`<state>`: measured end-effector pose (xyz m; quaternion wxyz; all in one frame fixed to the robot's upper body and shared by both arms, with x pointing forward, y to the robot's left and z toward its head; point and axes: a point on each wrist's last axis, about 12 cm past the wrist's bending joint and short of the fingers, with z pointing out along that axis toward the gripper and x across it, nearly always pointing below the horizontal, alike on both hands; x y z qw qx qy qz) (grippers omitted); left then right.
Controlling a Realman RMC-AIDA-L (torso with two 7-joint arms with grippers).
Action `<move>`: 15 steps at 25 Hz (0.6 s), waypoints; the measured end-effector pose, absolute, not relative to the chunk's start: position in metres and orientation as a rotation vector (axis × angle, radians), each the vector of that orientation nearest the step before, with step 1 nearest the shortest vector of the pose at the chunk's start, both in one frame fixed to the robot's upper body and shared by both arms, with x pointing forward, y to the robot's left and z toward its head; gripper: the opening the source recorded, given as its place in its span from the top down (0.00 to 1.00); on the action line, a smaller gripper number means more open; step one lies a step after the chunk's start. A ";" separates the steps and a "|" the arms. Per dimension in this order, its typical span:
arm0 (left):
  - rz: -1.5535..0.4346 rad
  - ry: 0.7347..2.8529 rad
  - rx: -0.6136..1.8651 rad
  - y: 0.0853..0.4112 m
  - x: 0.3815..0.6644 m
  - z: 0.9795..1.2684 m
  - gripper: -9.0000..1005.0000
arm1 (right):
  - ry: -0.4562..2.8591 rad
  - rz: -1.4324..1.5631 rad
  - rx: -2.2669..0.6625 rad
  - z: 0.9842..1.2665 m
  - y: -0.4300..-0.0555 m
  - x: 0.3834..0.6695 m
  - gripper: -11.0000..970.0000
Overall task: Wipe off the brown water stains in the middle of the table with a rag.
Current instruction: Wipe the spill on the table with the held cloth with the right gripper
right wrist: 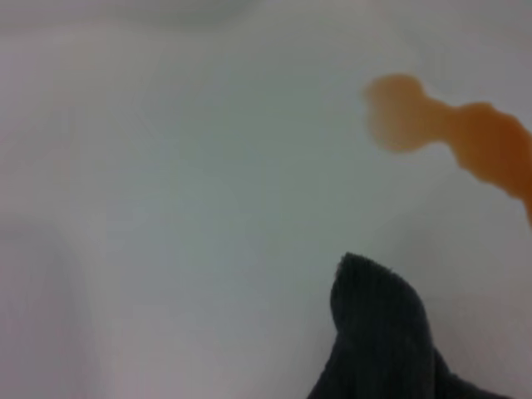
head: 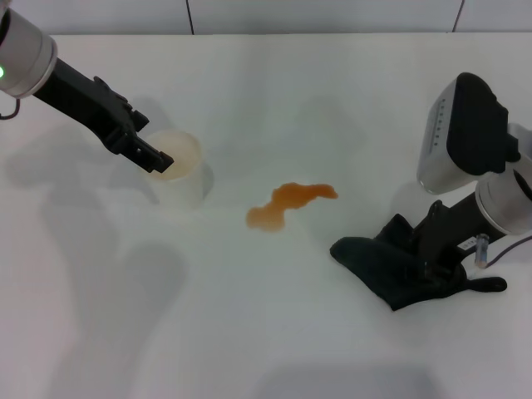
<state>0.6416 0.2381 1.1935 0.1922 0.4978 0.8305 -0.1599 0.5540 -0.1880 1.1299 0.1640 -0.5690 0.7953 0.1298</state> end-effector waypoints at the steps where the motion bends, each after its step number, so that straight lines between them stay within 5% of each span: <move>1: -0.448 2.332 1.397 0.238 0.642 1.194 0.14 | 2.264 0.372 -1.620 1.131 -0.188 0.554 0.58; 4: -0.447 2.335 1.393 0.238 0.642 1.194 0.14 | 2.252 0.374 -1.615 1.134 -0.187 0.555 0.73; 15: -0.446 2.338 1.389 0.238 0.642 1.194 0.14 | 2.238 0.349 -1.628 1.136 -0.185 0.556 0.79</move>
